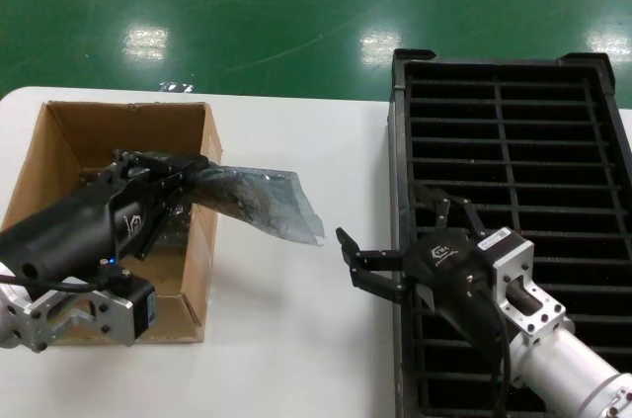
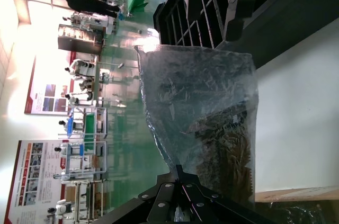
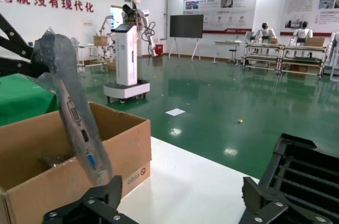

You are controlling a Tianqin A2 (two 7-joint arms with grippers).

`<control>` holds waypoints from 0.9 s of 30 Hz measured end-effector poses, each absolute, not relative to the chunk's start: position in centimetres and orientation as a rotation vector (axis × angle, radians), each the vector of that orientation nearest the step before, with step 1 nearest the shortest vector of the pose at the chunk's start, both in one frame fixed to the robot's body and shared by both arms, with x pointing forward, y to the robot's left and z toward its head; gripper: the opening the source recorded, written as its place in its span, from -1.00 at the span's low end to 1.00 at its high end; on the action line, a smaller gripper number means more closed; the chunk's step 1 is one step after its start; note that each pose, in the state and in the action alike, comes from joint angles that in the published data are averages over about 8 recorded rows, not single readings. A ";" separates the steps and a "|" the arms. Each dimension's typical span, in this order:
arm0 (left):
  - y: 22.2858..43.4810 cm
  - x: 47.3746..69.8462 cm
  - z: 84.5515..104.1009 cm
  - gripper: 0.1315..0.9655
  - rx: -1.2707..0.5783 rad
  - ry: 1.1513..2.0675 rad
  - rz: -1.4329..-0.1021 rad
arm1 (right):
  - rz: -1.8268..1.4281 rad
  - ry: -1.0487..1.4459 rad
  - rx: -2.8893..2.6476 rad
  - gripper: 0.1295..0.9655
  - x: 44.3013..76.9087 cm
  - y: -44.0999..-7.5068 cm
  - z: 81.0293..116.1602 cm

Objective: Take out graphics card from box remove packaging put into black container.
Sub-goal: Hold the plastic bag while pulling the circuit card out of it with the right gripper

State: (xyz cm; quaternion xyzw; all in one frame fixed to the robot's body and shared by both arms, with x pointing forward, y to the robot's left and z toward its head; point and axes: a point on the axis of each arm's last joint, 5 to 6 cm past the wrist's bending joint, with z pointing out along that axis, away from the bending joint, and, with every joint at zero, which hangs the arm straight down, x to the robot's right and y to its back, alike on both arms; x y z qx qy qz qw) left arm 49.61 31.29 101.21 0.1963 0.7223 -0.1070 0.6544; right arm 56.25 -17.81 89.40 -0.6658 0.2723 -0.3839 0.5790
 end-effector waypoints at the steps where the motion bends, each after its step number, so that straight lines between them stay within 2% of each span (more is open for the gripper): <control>1: 31.3 49.6 101.2 -0.98 0.445 1.638 -0.243 | -0.898 0.634 -1.557 0.68 56.3 -17.7 89.5; 11: 31.3 49.6 101.2 -0.98 0.445 1.638 -0.243 | -0.904 0.582 -1.581 0.28 55.6 -17.6 90.6; 19: 31.3 49.6 101.2 -0.98 0.445 1.638 -0.243 | -0.892 0.513 -1.612 -0.24 54.4 -17.0 91.1; 23: 31.3 49.6 101.2 -0.98 0.445 1.638 -0.243 | -0.886 0.489 -1.619 -0.24 54.1 -16.7 91.2; 27: 31.3 49.6 101.2 -0.98 0.445 1.638 -0.243 | -0.880 0.471 -1.621 -0.45 53.9 -16.3 91.3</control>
